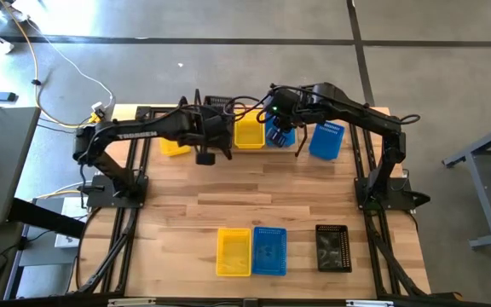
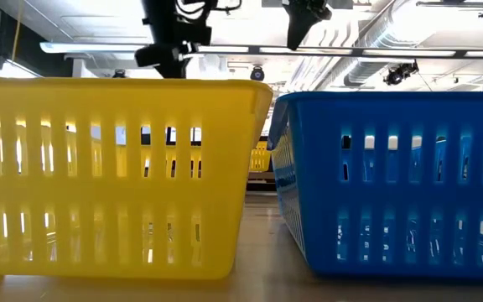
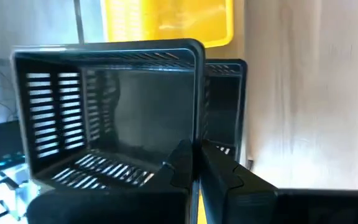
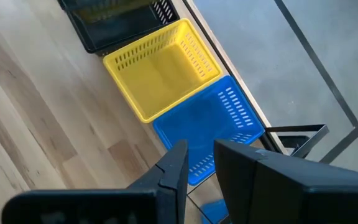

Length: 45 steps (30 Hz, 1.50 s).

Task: Stack baskets on shelf by color
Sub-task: Stack the left black bin on the black bin on the shelf, then stack the bottom blue bin on the blue bin on the shelf

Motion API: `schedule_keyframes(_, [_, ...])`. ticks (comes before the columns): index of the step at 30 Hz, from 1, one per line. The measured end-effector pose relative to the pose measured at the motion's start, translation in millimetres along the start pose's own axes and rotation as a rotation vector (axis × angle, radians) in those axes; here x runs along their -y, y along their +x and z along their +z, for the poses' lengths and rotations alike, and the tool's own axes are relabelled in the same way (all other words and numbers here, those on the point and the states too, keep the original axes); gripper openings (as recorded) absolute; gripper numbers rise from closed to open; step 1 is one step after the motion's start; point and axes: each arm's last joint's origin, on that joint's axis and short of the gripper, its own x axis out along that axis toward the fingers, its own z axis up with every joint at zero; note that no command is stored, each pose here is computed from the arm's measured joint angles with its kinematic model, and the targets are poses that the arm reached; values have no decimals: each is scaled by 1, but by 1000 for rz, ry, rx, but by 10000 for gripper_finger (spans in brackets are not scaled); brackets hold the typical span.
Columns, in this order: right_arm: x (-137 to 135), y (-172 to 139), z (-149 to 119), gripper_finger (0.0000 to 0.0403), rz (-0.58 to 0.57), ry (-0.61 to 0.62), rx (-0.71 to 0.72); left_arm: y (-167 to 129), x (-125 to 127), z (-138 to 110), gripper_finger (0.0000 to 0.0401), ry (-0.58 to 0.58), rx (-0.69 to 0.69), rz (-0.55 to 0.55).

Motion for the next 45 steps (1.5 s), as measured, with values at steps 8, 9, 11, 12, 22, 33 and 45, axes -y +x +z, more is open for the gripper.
schedule_keyframes(8, [-2, 0, 0, 63, 70, 30, -16, 29, 3, 7, 0, 40, -75, -43])
schedule_keyframes(9, [-3, 0, -1, 63, 83, 29, -19, 33, 3, 8, 0, 43, -87, -45])
schedule_keyframes(11, [-5, -1, -1, 63, 104, 33, -23, 40, 4, 9, 0, 53, -105, -57])
schedule_keyframes(12, [-6, -1, -1, 63, 107, 38, -23, 42, 5, 10, 0, 57, -106, -69])
schedule_keyframes(22, [-14, -4, -5, 63, 149, 50, -50, 52, -1, 10, 4, 10, -104, -95])
schedule_keyframes(33, [-49, -18, -18, 63, 401, 22, -150, 59, -13, 2, 78, -85, -108, -138])
schedule_keyframes(45, [-85, -31, -31, 63, 532, -58, -193, 47, -5, 2, 129, -115, -109, -154])
